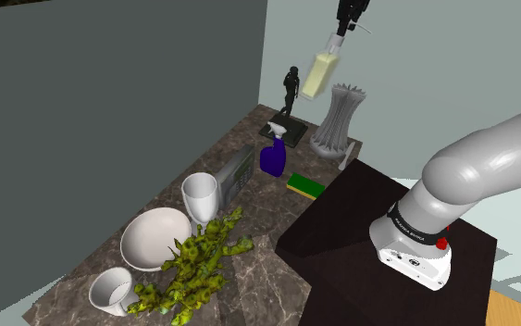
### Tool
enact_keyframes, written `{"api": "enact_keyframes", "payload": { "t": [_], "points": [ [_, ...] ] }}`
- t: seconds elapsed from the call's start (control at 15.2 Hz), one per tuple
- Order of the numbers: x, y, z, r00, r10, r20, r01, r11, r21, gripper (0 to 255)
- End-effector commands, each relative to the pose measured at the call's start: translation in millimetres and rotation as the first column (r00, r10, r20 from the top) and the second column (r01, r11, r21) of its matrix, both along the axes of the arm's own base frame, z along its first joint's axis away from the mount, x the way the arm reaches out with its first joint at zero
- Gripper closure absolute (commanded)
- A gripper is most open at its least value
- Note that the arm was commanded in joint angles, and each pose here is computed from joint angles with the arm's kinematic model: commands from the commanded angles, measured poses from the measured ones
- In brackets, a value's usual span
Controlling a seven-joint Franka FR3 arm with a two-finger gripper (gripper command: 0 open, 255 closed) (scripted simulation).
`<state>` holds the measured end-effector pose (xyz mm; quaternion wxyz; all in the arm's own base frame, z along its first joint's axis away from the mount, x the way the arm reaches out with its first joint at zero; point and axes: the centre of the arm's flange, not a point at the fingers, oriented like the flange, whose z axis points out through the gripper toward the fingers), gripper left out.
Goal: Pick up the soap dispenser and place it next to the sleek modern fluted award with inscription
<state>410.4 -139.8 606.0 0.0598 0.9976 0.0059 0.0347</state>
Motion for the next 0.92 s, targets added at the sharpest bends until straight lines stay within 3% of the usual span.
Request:
{"api": "enact_keyframes", "payload": {
  "t": [0.0,0.86],
  "points": [
    [-1,-1,-11,1.0,0.0,0.001,0.0,1.0,0.0,255],
    [-1,-1,-80,1.0,0.0,0.001,0.0,1.0,0.0,255]
  ]
}}
